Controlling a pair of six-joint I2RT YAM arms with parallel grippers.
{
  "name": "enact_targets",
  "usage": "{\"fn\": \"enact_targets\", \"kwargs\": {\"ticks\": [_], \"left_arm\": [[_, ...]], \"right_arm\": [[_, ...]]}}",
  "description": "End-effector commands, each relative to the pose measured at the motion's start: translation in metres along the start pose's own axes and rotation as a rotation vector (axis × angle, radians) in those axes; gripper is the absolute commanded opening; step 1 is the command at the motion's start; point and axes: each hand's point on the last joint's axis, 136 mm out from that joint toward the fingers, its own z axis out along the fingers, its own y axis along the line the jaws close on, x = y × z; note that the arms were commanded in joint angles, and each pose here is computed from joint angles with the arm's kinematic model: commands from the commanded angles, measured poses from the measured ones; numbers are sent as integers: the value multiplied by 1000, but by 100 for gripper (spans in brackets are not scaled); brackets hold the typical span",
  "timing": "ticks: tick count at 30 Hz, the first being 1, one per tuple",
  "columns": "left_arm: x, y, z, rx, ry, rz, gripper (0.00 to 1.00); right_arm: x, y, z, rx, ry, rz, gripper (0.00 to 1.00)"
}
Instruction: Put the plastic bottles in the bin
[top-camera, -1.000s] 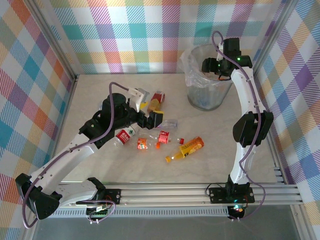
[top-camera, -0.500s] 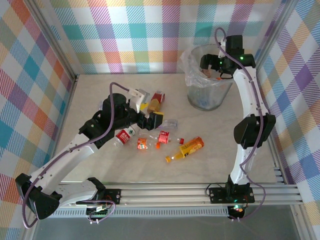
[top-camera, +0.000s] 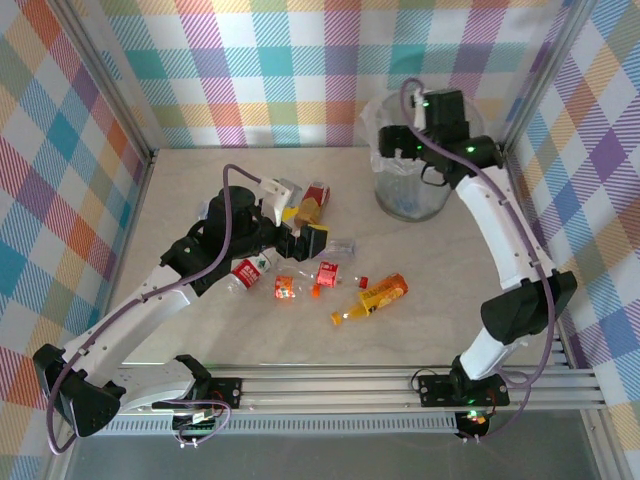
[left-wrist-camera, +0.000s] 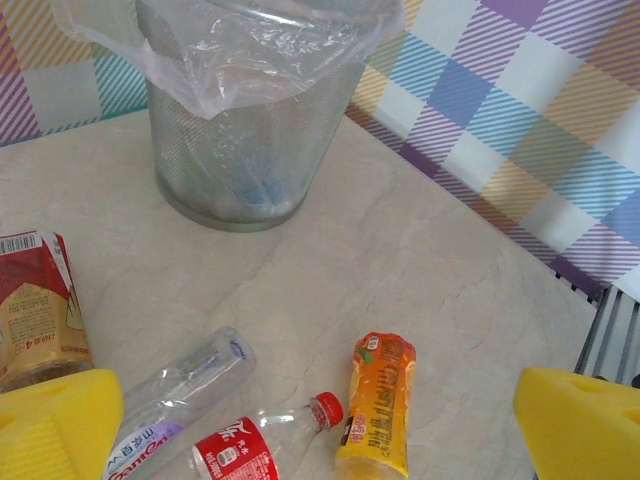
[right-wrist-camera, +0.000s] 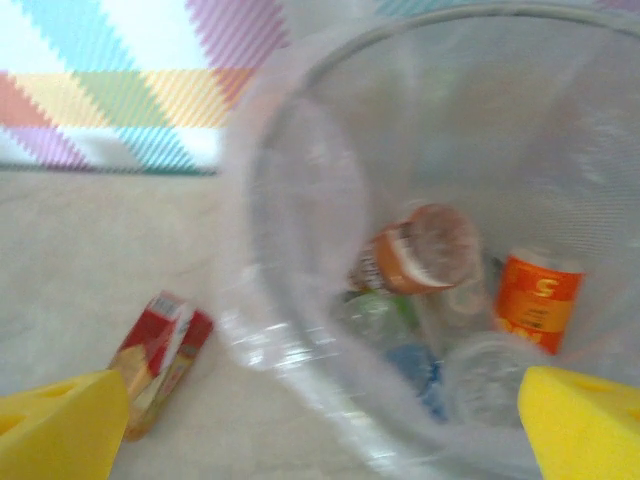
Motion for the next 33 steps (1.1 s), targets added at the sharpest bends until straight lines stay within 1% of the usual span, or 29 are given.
{"fn": "enact_targets", "kwargs": {"ticks": [1, 3, 5, 8, 12, 15, 18, 24, 33], "left_arm": [[-11, -13, -6, 38, -22, 29, 100], [-11, -14, -8, 44, -23, 36, 100], [-11, -15, -10, 48, -26, 47, 100], [-11, -19, -14, 66, -34, 73, 100], [-11, -27, -20, 102, -39, 110, 100], [-10, -29, -20, 115, -35, 118, 100], [-9, -30, -19, 127, -27, 117, 100], [-6, -30, -15, 132, -9, 109, 100], [-2, -35, -14, 161, 14, 127, 100]], "right_arm": [[21, 9, 0, -21, 46, -22, 100], [40, 34, 0, -174, 70, 7, 100], [56, 51, -3, -264, 89, 29, 100], [83, 67, -2, -326, 146, 13, 100], [124, 94, -2, -466, 250, -56, 100], [151, 108, 4, -526, 323, -97, 100], [174, 118, 17, -517, 376, -164, 100], [207, 127, 47, -481, 477, -266, 100], [241, 133, 85, -438, 549, -365, 100]]}}
